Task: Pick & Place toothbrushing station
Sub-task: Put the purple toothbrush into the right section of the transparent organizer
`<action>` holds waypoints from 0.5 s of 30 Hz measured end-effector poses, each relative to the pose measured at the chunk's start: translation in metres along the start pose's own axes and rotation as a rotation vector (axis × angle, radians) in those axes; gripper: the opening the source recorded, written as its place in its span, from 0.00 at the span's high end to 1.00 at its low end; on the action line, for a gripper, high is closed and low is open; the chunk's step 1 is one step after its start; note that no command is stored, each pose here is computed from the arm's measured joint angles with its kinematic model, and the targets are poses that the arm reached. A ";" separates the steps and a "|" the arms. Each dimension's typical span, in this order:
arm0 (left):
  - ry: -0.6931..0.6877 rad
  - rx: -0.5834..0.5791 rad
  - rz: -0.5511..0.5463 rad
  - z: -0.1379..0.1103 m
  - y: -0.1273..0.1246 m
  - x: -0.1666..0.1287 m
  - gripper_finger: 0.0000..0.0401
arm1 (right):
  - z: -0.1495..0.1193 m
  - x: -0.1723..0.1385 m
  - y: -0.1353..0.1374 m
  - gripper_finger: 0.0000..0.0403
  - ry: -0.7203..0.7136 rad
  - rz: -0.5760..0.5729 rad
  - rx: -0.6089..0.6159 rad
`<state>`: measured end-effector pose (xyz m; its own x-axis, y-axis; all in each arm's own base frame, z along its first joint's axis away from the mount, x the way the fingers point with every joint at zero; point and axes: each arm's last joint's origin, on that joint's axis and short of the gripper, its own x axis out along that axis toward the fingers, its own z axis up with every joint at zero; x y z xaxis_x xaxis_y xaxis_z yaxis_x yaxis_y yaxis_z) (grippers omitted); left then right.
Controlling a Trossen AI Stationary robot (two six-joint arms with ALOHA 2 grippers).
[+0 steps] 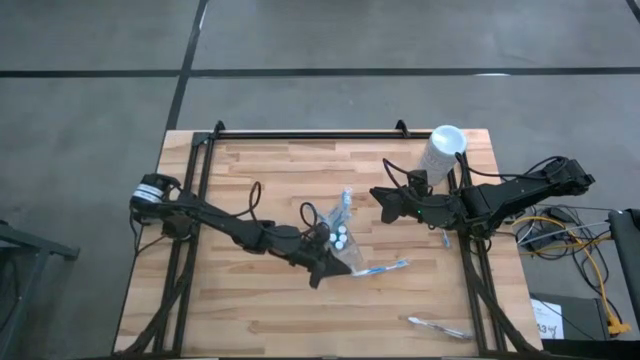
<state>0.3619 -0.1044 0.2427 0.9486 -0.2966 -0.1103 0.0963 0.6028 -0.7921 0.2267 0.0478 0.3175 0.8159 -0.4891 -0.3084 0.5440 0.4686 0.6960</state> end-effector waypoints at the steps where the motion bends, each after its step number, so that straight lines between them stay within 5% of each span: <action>1: 0.002 -0.001 0.004 -0.001 0.002 0.000 0.94 | 0.000 0.000 0.000 0.76 0.000 0.000 0.000; 15: 0.006 -0.022 0.022 -0.008 0.015 -0.007 0.94 | 0.000 0.000 0.000 0.76 0.000 0.000 0.001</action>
<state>0.3547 -0.0993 0.2271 0.9486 -0.2879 -0.1317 0.0685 0.5927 -0.8025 0.2267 0.0478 0.3176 0.8159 -0.4892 -0.3082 0.5437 0.4676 0.6969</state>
